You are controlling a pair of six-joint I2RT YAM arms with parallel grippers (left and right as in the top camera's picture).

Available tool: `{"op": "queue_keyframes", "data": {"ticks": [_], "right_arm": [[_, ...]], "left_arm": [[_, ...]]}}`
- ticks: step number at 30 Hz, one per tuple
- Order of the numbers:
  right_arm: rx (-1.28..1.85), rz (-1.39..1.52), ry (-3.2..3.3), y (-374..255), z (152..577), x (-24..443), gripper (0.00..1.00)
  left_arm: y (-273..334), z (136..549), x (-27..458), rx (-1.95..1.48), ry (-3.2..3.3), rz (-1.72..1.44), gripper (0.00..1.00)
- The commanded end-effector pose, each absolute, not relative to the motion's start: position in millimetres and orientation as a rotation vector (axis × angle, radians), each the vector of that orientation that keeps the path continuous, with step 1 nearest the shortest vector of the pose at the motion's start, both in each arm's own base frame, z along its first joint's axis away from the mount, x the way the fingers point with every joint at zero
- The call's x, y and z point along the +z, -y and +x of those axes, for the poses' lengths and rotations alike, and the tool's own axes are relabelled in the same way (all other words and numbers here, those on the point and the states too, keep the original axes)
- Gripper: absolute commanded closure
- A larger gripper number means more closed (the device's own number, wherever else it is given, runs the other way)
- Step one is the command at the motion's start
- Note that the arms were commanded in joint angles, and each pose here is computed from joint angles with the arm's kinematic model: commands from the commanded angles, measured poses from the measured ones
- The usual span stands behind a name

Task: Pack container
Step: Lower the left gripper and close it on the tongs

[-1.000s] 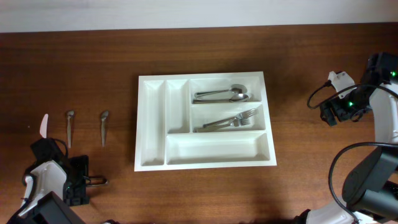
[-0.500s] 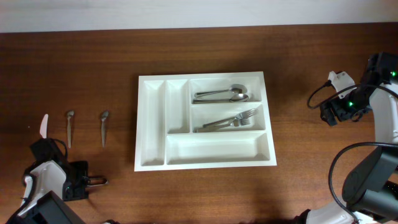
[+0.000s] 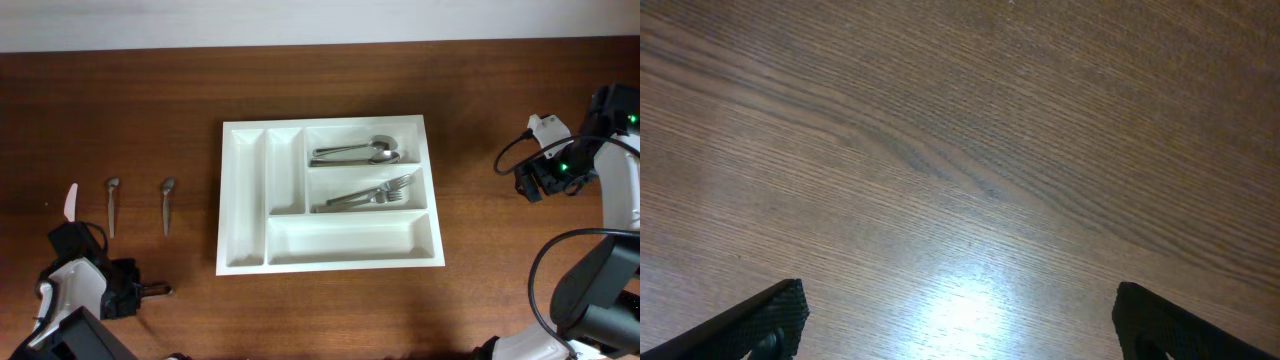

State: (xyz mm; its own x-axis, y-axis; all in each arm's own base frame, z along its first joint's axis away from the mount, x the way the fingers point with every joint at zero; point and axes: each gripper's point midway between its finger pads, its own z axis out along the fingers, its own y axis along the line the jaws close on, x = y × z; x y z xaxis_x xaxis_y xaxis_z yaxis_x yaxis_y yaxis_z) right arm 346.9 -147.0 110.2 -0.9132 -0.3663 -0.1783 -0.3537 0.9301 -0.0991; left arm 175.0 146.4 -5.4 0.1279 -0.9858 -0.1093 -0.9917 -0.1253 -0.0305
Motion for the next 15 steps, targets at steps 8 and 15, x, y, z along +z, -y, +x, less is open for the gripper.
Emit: {"op": "queue_keyframes", "data": {"ticks": [8,15], "right_arm": [[-0.066,-0.561,-2.888,143.3,346.7,107.9,0.01],[-0.066,-0.561,-2.888,143.3,346.7,107.9,0.01]], "left_arm": [[-141.6,177.3,-6.8,0.052,-2.029,-2.308,0.91],[-168.6,213.5,54.0,0.025,-2.069,-2.065,0.94]]}}
